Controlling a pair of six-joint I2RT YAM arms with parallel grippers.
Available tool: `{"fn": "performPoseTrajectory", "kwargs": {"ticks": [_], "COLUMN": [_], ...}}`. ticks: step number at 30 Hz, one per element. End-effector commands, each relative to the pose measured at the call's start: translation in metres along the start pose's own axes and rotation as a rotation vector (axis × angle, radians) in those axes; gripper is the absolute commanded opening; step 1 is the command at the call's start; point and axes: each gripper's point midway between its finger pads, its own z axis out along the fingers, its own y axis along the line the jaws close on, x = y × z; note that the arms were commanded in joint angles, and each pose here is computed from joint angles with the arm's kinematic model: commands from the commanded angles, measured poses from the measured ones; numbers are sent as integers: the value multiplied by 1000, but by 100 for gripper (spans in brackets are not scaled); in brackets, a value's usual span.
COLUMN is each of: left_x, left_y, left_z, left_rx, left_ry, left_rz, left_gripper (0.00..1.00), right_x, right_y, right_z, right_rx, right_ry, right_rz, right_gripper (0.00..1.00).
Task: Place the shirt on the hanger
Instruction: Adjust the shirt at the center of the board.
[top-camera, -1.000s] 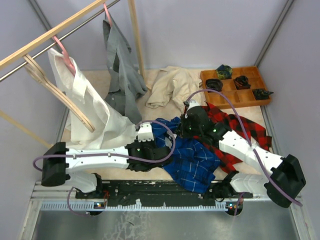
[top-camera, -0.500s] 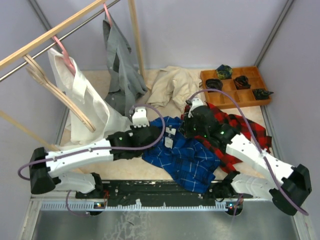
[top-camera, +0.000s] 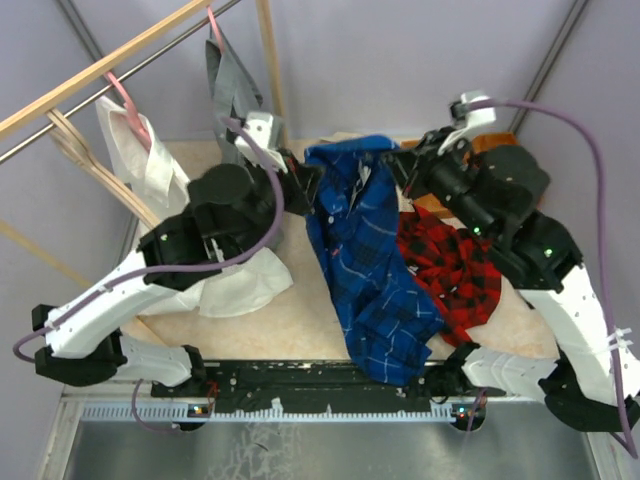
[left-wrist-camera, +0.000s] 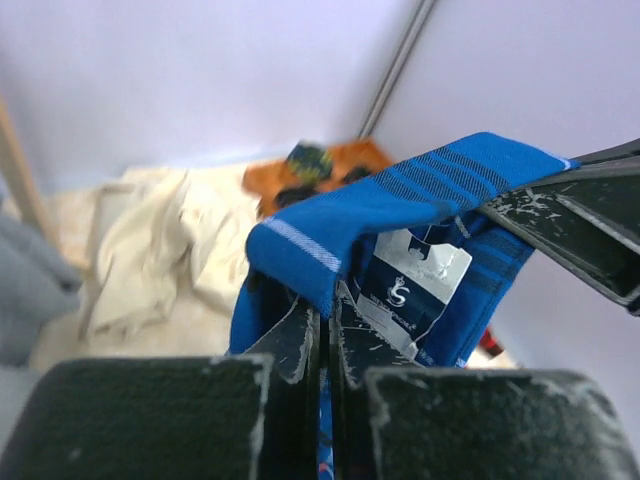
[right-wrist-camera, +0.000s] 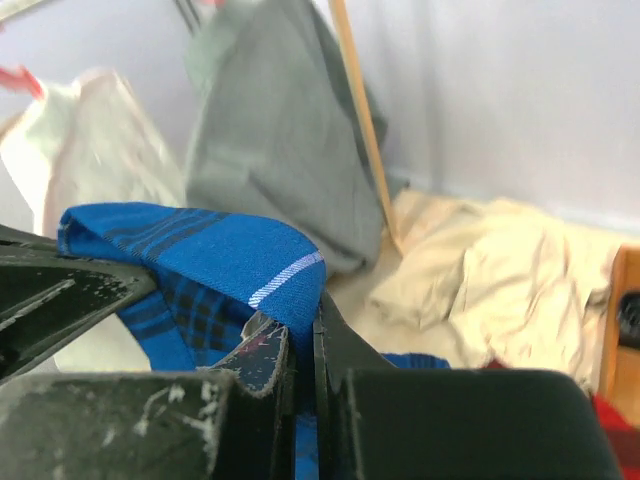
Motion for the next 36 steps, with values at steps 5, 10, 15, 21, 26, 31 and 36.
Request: {"fn": "performPoseTrajectory", "kwargs": {"ticks": [5,10,15,21,26,31,36], "left_x": [-111,-170,-198,-215,-135,-2,111], "left_y": [-49,-65,-65,-56,-40,-12,9], "left_z": [-13,-31,-46,-57,-36,-26,-26], "left_rx": [160,178,169,130,83,72,59], "left_ry": [-218,-361,-463,-515,-332,-93,139], "left_rz": [71,78,67,95,149,87,55], "left_gripper": [0,0,0,0,0,0,0], "right_x": [-138,-204,-242,-248,-162,-29,79], "right_y": [18,30,40,40,25,-17,-43], "right_z": [-20,-30,-46,-55,-26,-16,-14], "right_rx": [-2,-8,-31,-34,-27,73,130], "right_ry": [-335,-490,-607,-634,-395,-162,57], "right_rz": [-52,-92,-113,-125,-125,-33,35], "right_gripper": [0,0,0,0,0,0,0]}}
